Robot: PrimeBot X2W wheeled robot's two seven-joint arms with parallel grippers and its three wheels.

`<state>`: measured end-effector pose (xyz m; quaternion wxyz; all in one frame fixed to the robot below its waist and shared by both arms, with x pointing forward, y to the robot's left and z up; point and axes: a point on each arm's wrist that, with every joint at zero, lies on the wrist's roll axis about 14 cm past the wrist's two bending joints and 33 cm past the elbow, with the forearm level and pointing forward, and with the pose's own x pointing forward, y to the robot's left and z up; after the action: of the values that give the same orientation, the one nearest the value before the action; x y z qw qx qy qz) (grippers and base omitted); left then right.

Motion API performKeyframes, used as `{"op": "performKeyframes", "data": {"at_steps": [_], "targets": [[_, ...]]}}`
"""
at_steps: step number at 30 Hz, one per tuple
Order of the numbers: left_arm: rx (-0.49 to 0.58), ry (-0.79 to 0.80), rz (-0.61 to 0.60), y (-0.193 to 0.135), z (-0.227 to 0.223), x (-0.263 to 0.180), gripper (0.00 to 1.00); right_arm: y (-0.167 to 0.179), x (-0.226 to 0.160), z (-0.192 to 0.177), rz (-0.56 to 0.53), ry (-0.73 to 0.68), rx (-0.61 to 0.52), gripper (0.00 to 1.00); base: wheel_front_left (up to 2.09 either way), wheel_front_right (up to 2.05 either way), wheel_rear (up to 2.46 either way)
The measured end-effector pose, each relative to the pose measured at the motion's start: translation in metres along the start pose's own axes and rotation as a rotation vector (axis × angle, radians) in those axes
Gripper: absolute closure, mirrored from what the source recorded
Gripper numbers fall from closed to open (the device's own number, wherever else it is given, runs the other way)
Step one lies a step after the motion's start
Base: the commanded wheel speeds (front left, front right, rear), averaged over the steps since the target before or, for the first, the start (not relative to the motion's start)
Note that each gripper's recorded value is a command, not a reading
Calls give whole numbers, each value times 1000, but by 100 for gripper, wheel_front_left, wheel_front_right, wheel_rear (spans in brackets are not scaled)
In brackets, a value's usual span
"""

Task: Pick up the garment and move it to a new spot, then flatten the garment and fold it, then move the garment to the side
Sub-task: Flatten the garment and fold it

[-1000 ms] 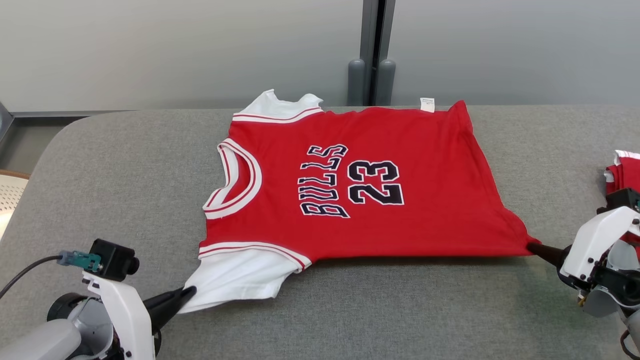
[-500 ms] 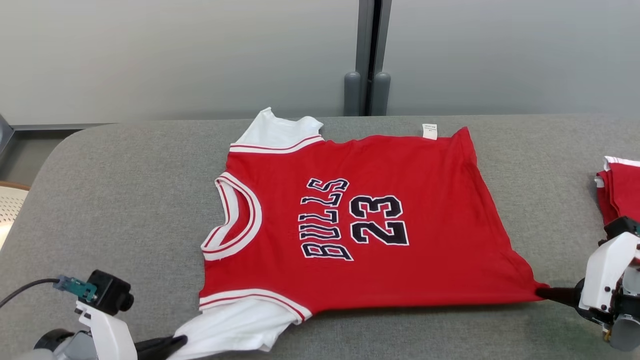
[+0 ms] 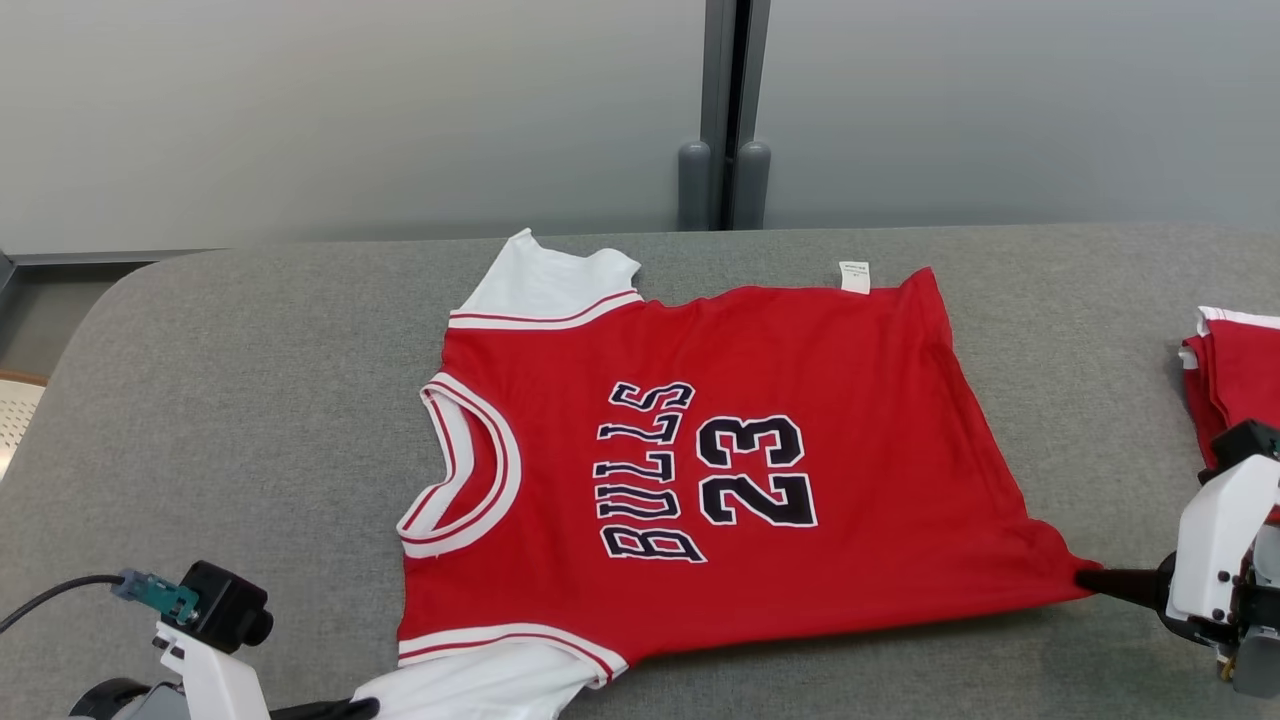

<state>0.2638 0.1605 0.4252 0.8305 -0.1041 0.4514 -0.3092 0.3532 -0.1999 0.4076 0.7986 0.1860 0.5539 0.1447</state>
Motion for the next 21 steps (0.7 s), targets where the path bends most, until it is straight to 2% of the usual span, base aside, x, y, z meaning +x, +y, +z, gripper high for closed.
{"op": "performKeyframes", "data": {"at_steps": [14,21], "targets": [[106,-96,-7,-2,62,3,100,27,-6,29,11,-63,-60,100,0,0,0],[133,-142,-28,-4,96,22,100,40,4,50,9,-75,-66,100,0,0,0]]}}
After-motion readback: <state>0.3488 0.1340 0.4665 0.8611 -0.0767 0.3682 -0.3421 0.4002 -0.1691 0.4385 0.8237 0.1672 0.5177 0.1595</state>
